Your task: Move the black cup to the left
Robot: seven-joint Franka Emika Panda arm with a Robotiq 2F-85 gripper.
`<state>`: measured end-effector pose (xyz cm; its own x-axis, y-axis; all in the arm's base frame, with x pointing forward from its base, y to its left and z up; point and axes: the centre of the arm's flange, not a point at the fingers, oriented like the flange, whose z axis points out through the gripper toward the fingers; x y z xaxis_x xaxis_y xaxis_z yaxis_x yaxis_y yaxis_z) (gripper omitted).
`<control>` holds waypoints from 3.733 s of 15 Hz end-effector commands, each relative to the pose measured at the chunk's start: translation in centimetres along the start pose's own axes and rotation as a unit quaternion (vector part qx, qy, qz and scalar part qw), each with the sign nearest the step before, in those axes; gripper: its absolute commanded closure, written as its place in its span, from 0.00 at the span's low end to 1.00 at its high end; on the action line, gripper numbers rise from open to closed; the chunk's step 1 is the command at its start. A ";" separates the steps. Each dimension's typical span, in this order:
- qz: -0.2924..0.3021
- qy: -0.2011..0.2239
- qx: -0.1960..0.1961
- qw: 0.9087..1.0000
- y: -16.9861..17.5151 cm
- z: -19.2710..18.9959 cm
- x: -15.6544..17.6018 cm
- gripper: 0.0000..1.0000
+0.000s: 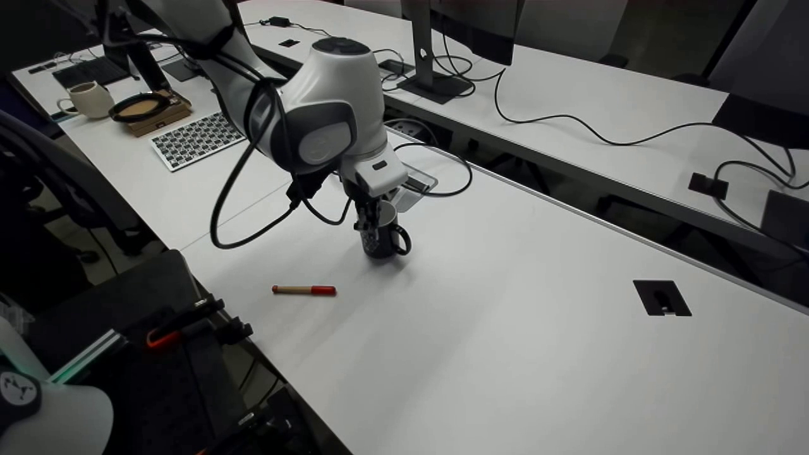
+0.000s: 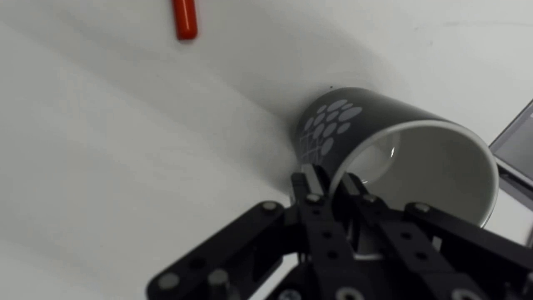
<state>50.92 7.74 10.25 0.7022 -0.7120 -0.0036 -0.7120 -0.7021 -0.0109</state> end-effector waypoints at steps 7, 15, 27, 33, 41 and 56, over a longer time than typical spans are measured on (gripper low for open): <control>-0.236 0.002 0.027 0.971 -4.2 -4.9 -5.2 0.97; -0.432 -0.022 -0.006 0.901 -6.9 -3.8 -12.0 0.97; -0.607 -0.033 0.010 0.794 -8.5 -3.7 -15.8 0.97; -0.625 -0.030 -0.009 0.780 -8.2 -2.3 -14.9 0.97; -0.653 -0.045 -0.003 0.756 -7.6 0.7 -13.4 0.97; -0.670 -0.054 -0.005 0.740 -7.4 1.8 -12.7 0.28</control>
<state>46.70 21.92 8.45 0.7888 0.6100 -0.0756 0.6057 -0.7923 -0.0737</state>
